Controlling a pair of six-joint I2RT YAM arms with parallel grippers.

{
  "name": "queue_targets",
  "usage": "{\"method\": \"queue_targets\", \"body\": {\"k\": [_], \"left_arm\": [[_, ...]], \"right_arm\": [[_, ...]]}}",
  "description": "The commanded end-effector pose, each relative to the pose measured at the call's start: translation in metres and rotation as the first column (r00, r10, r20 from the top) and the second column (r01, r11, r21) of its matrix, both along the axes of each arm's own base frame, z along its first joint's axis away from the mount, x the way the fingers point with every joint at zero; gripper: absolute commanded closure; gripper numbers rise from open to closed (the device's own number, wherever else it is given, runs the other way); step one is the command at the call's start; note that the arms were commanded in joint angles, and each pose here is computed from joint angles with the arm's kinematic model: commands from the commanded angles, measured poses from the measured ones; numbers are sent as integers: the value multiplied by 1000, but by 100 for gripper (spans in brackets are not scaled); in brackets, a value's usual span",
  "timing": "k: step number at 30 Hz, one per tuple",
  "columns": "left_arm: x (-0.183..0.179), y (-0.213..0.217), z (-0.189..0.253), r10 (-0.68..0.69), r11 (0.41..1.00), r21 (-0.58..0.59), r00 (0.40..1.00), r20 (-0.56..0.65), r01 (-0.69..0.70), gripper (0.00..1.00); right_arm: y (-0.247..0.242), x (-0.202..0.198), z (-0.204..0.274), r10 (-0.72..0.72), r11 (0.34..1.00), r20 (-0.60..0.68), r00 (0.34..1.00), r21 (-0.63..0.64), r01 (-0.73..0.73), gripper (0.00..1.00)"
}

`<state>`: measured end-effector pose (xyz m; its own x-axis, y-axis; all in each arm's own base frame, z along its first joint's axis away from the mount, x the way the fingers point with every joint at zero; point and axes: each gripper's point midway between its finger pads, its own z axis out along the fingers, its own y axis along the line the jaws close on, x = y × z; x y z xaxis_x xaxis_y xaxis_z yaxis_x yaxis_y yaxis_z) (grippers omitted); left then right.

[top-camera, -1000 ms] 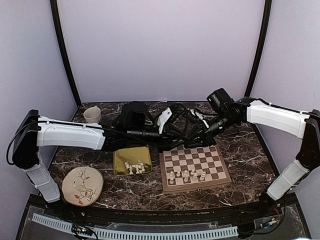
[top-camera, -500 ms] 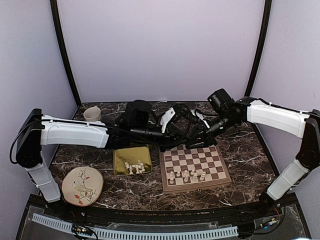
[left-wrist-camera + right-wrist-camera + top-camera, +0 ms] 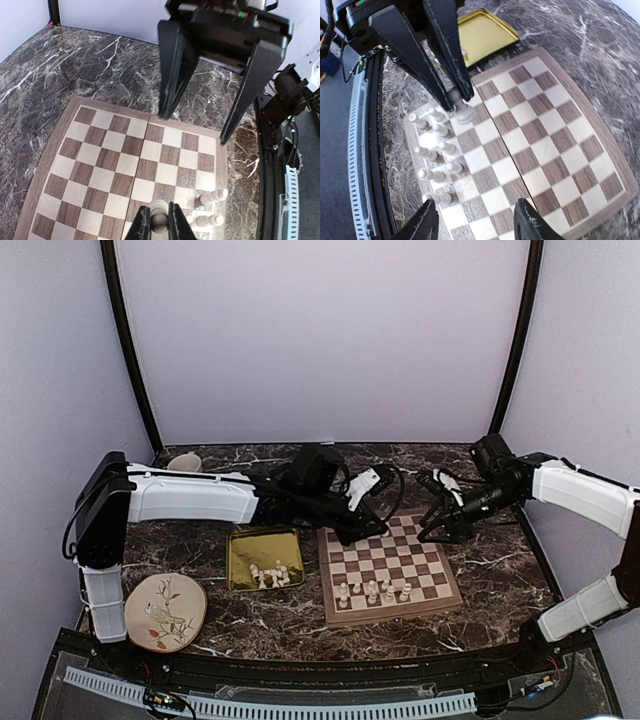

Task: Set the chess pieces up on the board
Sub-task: Place the pawn on the chessboard.

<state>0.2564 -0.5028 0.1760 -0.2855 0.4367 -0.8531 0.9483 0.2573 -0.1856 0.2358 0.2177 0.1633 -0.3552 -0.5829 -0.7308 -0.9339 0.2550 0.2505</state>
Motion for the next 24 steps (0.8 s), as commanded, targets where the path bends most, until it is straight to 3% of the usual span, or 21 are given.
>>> {"method": "queue_targets", "body": {"k": [1, 6, 20, 24], "left_arm": [[12, 8, -33, 32, 984, 176, 999, -14, -29, 89], [21, 5, -61, 43, 962, 272, 999, -16, -37, 88], [15, 1, -93, 22, 935, 354, 997, -71, 5, 87], [14, 1, -98, 20, 931, 366, 997, -79, 10, 81]], "right_arm": [[-34, 19, 2, -140, 990, 53, 989, -11, 140, 49], [-56, 33, 6, -249, 968, 91, 964, -16, 251, 50], [-58, 37, 7, -265, 963, 116, 957, -11, 268, 51], [-59, 38, 7, -269, 962, 125, 955, -14, 273, 51]]}}
